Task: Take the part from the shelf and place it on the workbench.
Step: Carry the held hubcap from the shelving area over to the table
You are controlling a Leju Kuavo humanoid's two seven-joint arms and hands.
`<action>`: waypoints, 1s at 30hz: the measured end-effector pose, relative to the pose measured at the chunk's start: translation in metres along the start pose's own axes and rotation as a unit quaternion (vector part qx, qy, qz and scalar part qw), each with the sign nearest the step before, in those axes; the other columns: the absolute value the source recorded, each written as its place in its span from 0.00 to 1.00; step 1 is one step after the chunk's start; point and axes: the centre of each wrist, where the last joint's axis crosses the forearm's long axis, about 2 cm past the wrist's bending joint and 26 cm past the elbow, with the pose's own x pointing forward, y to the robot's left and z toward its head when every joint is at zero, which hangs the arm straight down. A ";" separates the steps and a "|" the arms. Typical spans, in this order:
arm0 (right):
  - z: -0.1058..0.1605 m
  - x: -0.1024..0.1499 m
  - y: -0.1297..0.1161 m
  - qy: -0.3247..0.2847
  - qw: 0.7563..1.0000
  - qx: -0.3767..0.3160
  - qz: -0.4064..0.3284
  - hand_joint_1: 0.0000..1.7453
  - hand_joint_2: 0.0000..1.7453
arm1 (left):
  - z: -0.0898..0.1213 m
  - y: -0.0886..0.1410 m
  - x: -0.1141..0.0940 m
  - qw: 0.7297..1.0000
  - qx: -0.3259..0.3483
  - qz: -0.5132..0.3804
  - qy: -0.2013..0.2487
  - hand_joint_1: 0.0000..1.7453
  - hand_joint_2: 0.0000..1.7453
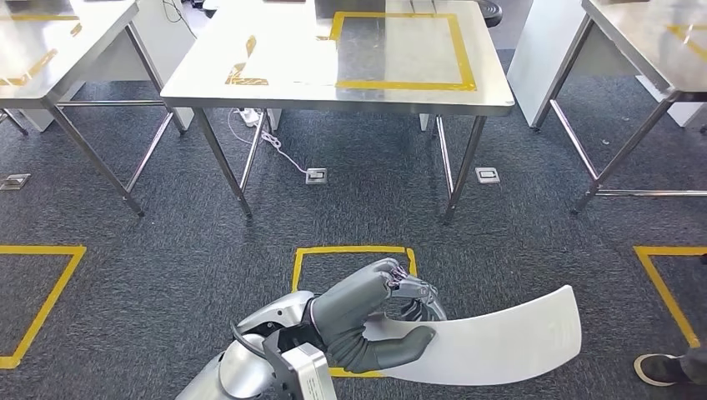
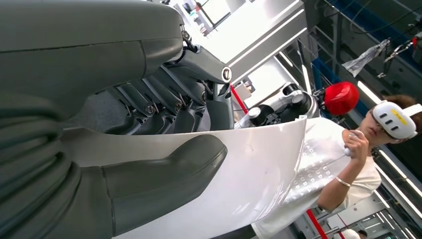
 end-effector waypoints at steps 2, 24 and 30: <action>0.000 0.001 0.001 0.001 1.000 0.000 0.000 0.00 0.00 | 0.000 0.000 0.000 1.000 -0.001 -0.001 0.000 1.00 1.00; 0.000 0.002 -0.002 0.003 1.000 -0.002 0.004 0.00 0.00 | -0.005 0.002 0.002 1.000 -0.004 -0.007 0.002 1.00 1.00; 0.000 0.001 -0.002 0.004 1.000 -0.002 0.004 0.00 0.00 | -0.004 0.002 0.001 1.000 -0.005 -0.007 0.004 1.00 1.00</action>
